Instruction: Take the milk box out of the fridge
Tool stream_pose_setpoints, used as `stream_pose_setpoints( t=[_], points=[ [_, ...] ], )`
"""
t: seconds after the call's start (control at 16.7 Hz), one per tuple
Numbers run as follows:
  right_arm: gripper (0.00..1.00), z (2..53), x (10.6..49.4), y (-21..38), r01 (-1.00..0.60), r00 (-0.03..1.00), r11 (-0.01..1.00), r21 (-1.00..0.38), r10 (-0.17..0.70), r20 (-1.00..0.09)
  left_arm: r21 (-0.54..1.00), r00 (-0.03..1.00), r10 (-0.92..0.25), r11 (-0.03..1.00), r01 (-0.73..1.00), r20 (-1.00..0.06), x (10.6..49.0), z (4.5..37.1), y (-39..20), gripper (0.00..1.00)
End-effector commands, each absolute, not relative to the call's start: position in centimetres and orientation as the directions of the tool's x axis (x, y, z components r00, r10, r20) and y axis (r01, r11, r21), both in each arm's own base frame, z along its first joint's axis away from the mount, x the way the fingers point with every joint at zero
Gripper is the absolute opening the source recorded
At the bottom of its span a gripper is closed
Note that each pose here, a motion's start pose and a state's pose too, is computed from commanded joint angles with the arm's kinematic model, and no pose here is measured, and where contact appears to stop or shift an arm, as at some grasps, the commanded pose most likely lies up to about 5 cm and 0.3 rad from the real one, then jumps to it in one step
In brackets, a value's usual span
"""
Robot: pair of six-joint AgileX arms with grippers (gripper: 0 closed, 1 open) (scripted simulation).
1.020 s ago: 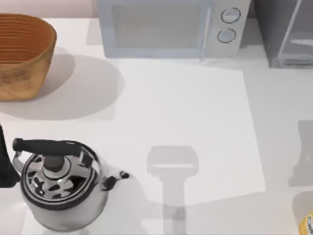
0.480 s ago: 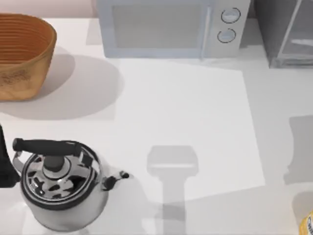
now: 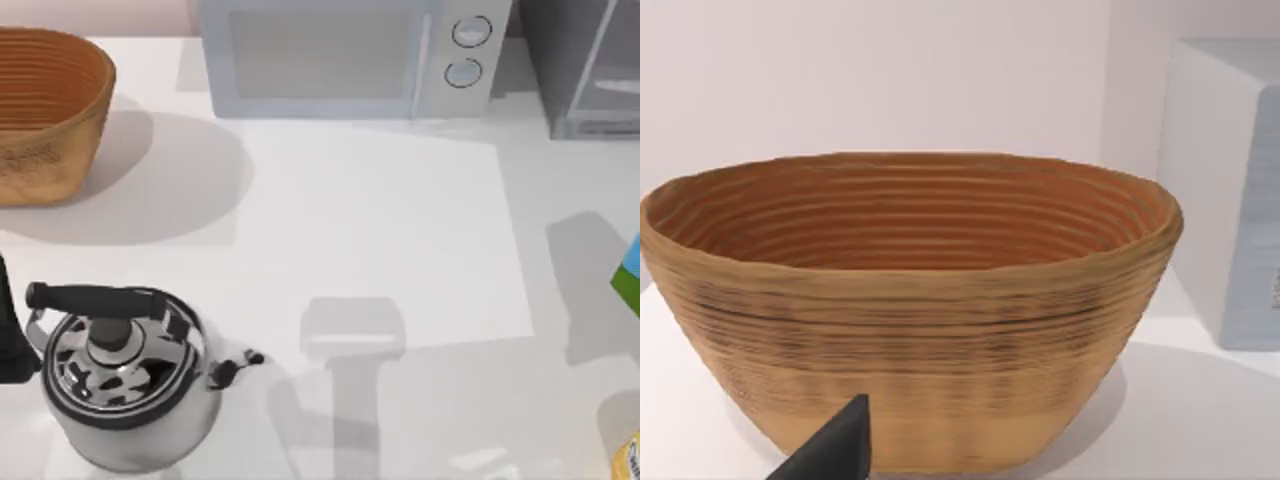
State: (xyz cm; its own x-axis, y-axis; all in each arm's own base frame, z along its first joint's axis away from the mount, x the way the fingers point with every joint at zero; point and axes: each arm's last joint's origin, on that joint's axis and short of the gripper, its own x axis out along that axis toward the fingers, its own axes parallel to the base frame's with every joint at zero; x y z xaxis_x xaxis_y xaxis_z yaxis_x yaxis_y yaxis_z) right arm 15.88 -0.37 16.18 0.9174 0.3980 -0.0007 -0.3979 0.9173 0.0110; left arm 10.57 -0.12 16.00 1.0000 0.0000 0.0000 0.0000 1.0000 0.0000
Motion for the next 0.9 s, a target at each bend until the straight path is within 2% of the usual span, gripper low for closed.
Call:
stream_pose_setpoints(
  t=[0.24,0.48,0.66,0.9],
  points=[
    [0.0,14.2,17.5,-0.7,-0.541,0.84,0.84,0.042,0.542,-0.028,0.0,1.0,0.0,1.0,0.0,0.0,10.6,16.0,-0.1,1.0],
    [0.0,13.1,18.4,-1.0,-0.645,0.763,0.763,0.024,0.646,-0.01,0.0,1.0,0.0,1.0,0.0,0.0,10.6,16.0,-0.1,1.0],
    [0.0,12.7,18.8,-1.2,-0.685,0.728,0.728,0.003,0.685,0.0,0.0,1.0,0.0,1.0,0.0,0.0,10.6,16.0,-0.1,1.0],
    [0.0,12.6,18.9,-1.2,-0.692,0.722,0.722,0.0,0.692,0.001,0.0,1.0,0.0,1.0,0.0,0.0,10.6,16.0,-0.1,1.0]
  ],
)
